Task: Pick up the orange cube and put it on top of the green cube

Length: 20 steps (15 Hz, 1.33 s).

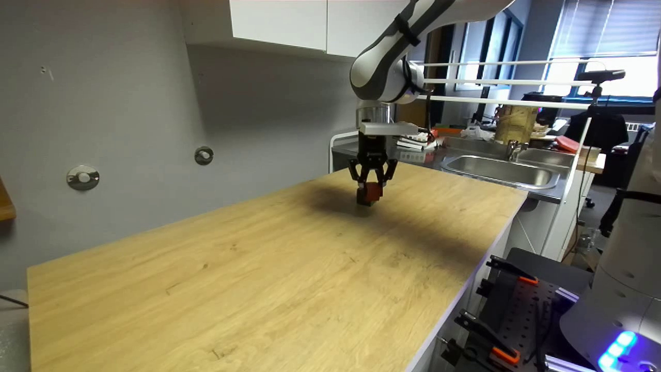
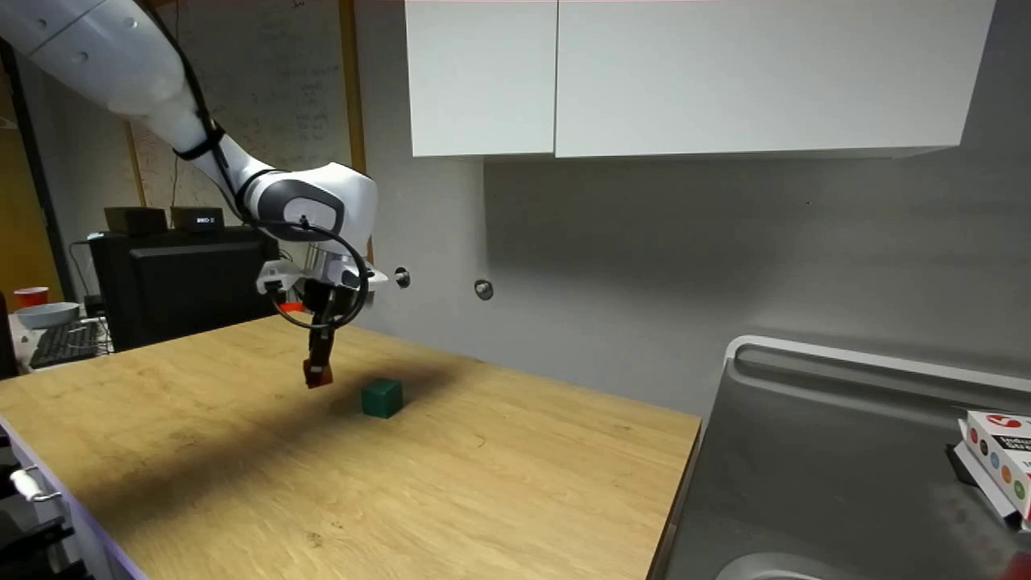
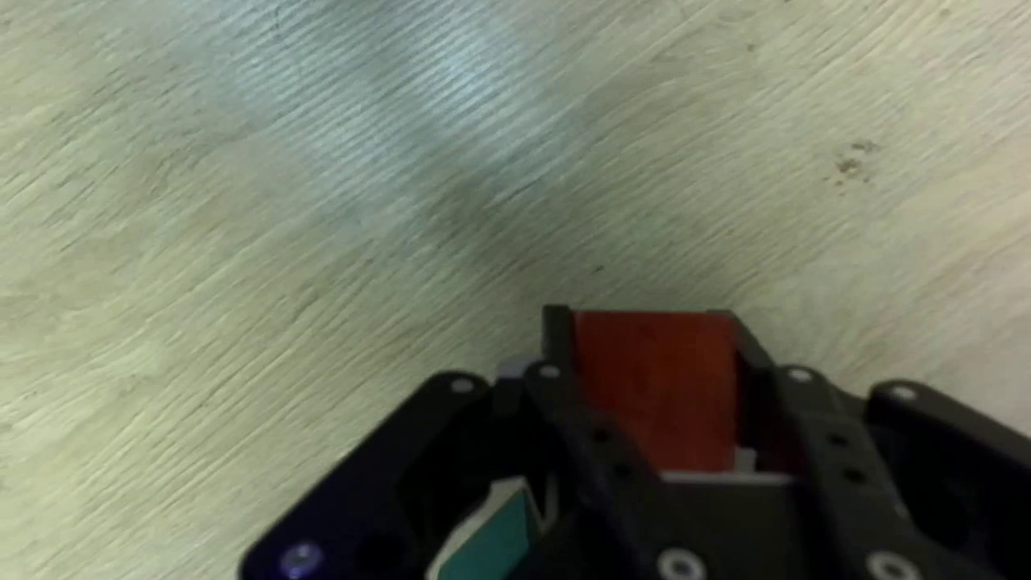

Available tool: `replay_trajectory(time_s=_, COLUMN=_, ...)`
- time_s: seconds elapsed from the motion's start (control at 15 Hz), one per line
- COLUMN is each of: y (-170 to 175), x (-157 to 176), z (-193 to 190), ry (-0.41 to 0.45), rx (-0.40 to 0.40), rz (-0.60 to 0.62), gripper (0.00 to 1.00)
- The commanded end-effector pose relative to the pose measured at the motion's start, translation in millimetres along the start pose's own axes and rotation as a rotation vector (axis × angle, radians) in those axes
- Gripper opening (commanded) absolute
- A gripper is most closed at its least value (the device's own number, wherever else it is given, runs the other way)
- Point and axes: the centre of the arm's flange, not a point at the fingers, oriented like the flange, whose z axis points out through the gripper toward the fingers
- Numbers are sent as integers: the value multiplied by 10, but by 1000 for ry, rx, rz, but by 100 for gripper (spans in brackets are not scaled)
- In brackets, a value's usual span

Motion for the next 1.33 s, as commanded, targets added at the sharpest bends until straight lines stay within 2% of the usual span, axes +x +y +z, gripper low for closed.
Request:
replay_trajectory(time_s=0.0, y=54, x=124, z=-289, ry=20, rx=10, rz=30, gripper=18)
replay_trajectory(time_s=0.67, y=319, x=491, z=-649, ry=57, rx=65, rz=94, gripper=18)
replay_trajectory(time_s=1.27, y=282, x=773, z=-341, ry=6, rx=40, rz=111, gripper=18)
